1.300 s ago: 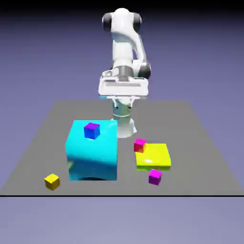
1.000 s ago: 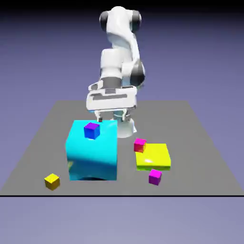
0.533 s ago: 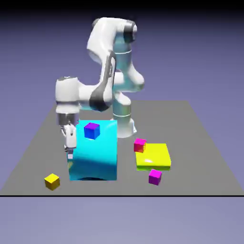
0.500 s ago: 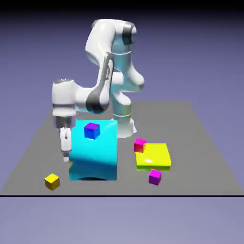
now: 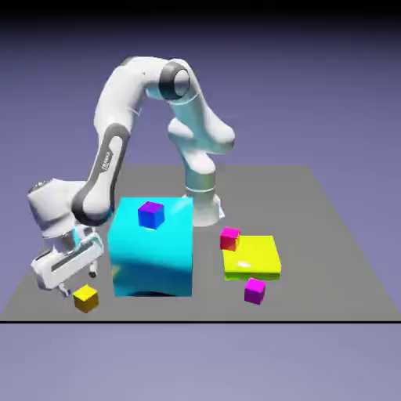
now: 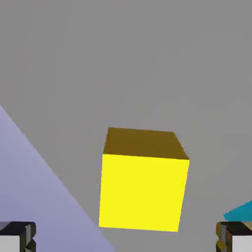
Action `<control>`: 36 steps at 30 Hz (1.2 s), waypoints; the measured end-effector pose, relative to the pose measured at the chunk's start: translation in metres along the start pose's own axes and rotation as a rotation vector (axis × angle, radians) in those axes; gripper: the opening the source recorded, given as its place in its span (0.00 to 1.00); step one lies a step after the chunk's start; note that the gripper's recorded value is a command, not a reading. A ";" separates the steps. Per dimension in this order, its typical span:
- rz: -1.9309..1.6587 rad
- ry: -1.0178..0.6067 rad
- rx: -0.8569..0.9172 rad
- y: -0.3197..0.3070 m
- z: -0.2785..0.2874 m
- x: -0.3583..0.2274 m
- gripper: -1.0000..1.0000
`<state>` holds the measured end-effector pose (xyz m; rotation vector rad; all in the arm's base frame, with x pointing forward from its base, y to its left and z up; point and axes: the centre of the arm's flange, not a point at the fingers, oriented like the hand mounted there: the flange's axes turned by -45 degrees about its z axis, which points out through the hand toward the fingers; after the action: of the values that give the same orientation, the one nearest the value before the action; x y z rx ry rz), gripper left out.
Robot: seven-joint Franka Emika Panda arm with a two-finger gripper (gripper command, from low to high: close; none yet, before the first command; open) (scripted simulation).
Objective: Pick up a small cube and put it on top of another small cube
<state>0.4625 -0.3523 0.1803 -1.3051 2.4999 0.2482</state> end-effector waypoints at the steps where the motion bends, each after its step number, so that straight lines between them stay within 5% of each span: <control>1: 0.024 0.005 0.020 -0.003 -0.005 0.007 0.50; 6: 0.024 0.005 0.020 -0.004 0.060 0.014 0.50; 7: 0.024 0.005 0.020 -0.004 0.064 0.014 0.00; 13: 0.024 0.005 0.021 -0.003 -0.001 0.007 0.00; 21: -0.481 0.109 -0.109 0.000 -0.084 -0.105 0.00; 36: -1.166 0.009 -0.419 0.136 -0.206 -0.203 0.00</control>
<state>0.4206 -0.1796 0.4455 -2.6267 1.3317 0.4651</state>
